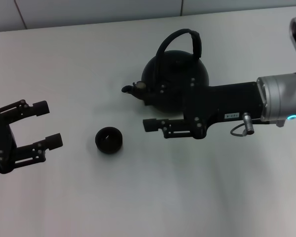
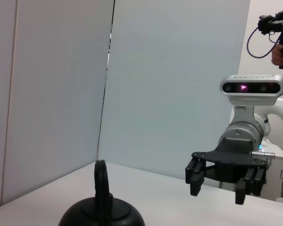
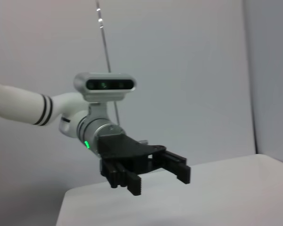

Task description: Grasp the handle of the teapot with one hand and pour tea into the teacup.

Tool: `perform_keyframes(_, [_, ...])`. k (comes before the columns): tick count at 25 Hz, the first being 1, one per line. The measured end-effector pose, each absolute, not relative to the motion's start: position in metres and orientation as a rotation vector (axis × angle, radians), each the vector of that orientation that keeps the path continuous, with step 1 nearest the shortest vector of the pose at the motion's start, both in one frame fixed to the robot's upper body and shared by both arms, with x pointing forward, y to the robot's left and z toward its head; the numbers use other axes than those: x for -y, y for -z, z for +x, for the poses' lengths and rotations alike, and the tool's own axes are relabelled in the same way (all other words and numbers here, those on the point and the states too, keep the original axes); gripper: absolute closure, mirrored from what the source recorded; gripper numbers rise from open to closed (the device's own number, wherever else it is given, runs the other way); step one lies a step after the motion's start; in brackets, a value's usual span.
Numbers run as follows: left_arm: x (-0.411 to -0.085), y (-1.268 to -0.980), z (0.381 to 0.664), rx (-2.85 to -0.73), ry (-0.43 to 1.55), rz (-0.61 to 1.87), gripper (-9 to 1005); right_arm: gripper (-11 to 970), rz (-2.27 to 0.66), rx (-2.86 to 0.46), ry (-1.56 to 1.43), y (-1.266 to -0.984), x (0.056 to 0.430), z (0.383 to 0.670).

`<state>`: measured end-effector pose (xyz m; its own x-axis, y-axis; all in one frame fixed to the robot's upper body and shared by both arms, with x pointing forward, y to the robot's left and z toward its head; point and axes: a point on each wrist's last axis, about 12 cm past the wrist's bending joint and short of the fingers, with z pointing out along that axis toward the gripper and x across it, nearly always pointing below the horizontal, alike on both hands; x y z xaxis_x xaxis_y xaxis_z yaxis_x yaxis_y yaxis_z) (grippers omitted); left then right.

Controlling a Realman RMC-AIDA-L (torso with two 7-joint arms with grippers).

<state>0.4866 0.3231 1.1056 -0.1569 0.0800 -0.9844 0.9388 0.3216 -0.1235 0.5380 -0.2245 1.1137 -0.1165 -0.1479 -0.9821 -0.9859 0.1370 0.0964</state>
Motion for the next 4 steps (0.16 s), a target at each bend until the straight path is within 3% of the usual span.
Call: perform_keyframes(4, [-0.3222, -1.1039, 0.4856, -1.527, 1.025, 0.96, 212, 414, -1.19, -1.458, -1.105, -1.1153, 0.2212, 0.5395])
